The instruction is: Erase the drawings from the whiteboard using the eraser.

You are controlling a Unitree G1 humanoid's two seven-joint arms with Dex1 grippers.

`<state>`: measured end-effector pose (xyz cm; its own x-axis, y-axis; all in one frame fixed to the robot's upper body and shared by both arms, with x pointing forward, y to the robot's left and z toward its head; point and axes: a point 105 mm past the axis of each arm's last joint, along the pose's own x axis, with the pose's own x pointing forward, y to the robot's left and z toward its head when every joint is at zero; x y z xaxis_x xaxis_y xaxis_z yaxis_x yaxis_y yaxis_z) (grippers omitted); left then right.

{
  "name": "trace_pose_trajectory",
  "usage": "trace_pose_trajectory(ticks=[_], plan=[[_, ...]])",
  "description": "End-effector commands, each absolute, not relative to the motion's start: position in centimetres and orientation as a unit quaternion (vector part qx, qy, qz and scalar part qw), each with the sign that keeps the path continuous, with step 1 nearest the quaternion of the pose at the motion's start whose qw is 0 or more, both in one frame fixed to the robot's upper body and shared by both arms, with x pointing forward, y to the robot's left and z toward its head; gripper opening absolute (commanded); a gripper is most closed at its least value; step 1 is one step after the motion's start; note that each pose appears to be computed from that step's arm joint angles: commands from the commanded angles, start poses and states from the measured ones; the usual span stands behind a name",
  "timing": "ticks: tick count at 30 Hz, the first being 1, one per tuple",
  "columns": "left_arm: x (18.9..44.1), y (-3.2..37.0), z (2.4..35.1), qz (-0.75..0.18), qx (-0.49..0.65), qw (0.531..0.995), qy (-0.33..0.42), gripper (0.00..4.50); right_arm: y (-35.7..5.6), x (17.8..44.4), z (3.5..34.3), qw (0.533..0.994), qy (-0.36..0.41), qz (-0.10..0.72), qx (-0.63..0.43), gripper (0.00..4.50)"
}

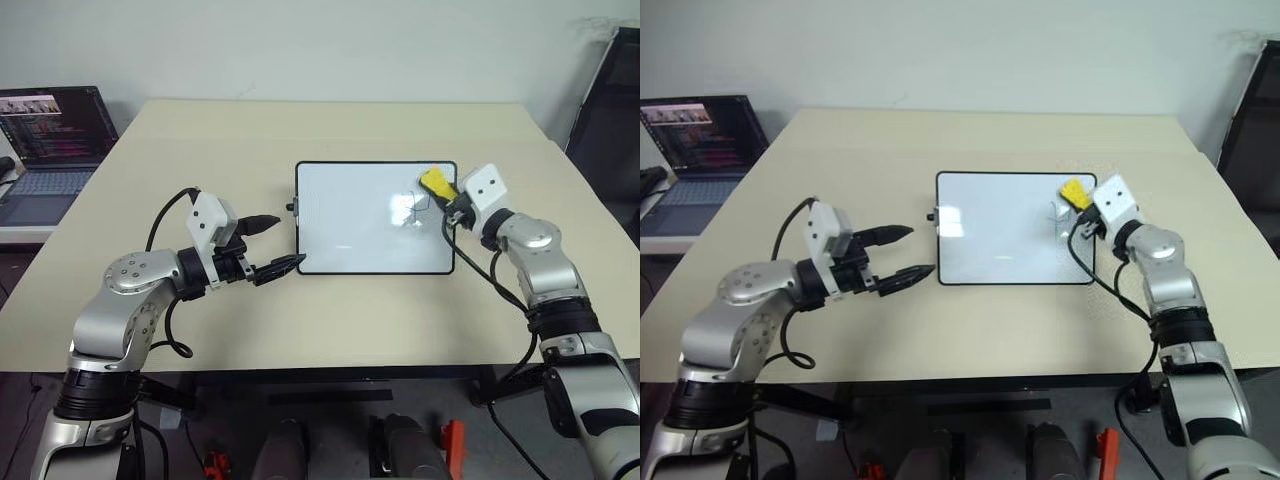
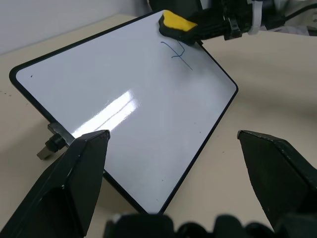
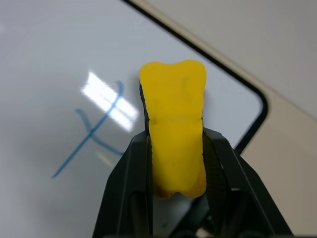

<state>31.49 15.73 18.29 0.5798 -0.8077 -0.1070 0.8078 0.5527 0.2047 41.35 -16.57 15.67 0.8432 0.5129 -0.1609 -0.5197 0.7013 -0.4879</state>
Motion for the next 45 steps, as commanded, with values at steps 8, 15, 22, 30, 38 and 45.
trace_pose_trajectory(ticks=[8,15,22,30,38,45], plan=[[31.4,15.9,19.8,-0.456,0.132,0.88,-0.023,4.5,-12.3,36.3,7.0,0.849,0.129,0.429,-0.278,0.99],[31.4,15.9,19.8,-0.454,0.133,0.881,-0.023,4.5,-12.2,37.8,10.8,0.872,0.074,0.402,-0.268,0.99],[31.6,16.0,19.6,-0.451,0.132,0.883,-0.023,4.5,-13.6,39.6,22.1,0.922,-0.103,0.355,-0.116,0.99],[31.8,15.8,19.4,-0.452,0.134,0.881,-0.02,4.5,-16.6,43.2,20.1,0.953,-0.075,0.217,-0.197,0.99],[31.8,16.0,19.4,-0.449,0.135,0.883,-0.02,4.5,-15.1,42.6,14.8,0.929,-0.005,0.272,-0.251,0.99],[31.7,16.0,19.4,-0.448,0.134,0.884,-0.02,4.5,-11.4,38.8,11.8,0.864,0.059,0.411,-0.283,0.99]])
